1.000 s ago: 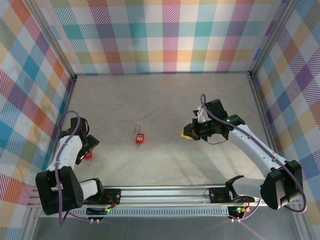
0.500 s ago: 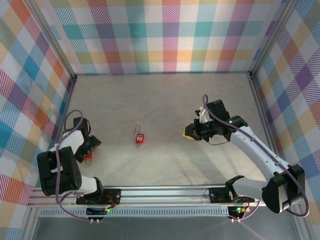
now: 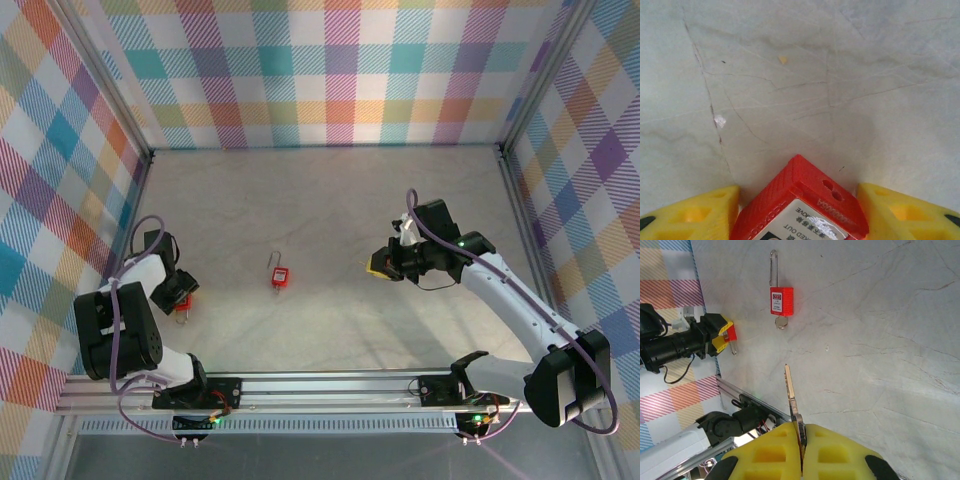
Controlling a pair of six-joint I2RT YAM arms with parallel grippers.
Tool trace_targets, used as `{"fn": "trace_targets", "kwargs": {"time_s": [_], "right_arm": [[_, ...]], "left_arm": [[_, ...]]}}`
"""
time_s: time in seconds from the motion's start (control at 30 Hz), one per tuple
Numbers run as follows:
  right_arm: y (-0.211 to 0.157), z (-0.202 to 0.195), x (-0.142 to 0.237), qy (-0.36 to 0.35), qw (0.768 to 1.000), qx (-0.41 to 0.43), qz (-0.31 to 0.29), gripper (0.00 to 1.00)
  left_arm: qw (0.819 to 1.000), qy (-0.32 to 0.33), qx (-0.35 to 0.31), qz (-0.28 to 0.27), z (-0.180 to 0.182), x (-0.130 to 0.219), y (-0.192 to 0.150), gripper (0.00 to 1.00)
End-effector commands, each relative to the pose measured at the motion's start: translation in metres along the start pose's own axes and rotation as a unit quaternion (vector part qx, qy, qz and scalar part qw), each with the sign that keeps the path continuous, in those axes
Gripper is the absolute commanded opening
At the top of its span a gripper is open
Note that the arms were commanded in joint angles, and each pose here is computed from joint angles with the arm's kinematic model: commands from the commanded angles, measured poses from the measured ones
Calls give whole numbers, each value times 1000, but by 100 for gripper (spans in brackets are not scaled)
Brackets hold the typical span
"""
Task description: Unlock with the key
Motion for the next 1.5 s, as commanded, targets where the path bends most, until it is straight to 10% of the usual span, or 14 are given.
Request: {"fn": "trace_targets", "kwargs": {"time_s": [0.0, 0.87, 1.47], "right_arm": [[-1, -4, 0, -1, 1000, -12, -7, 0], [-11, -26, -4, -17, 1000, -14, -13, 0], [-13, -25, -1, -11, 1000, -16, -20, 0]], "left_arm": [[994, -110, -5, 15, -23, -12, -2, 51], [975, -165, -138, 48, -124, 3, -47, 43], [972, -122, -198, 24, -112, 47, -39, 74]]}}
Point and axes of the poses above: each hand's point on the last joint's axis, 136 mm out from that joint toward the fingers, its own x axis back along the fingers, its own z axis along the line the jaws close on, y = z × x, the point moved 7 cm from there along x, back along the fingers, and after that the axes turned 9 degrees about -x, right-handed, at the moved point
